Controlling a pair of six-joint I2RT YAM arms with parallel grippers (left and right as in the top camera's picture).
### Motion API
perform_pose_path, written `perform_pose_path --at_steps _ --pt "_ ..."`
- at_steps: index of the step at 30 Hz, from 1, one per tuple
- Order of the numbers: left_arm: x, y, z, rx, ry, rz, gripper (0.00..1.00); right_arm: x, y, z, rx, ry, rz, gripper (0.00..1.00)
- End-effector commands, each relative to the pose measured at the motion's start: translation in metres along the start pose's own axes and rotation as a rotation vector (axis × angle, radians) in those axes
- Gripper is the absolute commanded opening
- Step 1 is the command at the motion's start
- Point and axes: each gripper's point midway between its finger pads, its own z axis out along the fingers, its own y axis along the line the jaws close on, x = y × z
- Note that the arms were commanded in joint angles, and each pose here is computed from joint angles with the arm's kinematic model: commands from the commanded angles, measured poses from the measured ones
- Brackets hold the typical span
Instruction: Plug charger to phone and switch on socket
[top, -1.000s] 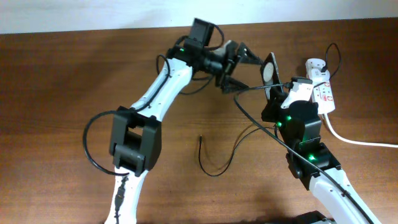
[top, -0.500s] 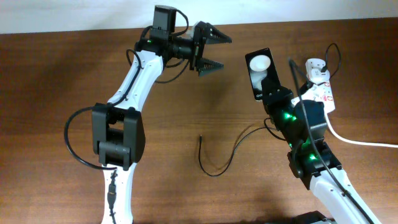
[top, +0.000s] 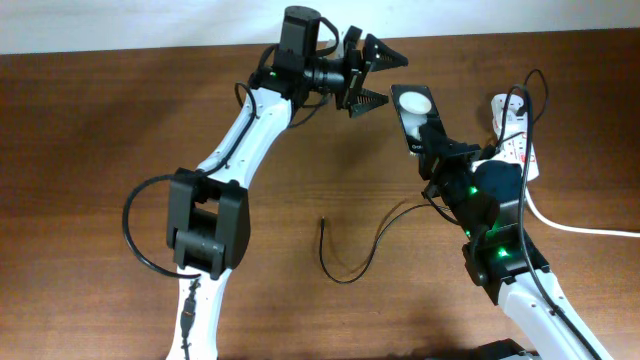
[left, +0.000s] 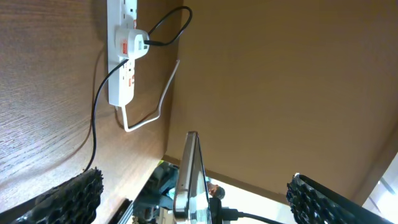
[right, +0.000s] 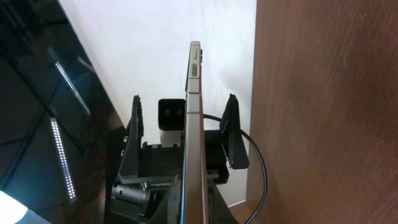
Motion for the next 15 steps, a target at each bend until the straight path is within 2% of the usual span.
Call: perform_pose_path --at_steps 1,5,15 --pt "0.003 -0.003 0.01 -0.002 0.004 -0.011 0.99 0.006 0.016 -0.002 -0.045 0.026 -0.014 0.04" --pt "0.015 -0.005 0.024 -0.008 0.031 -0.121 0.99 0.009 0.018 -0.002 -0.05 0.042 -0.016 0.04" --pt "0.011 -0.002 0.029 -0.024 -0.01 -0.14 1.0 0.014 0.026 -0.003 -0.081 0.07 -0.018 0.04"
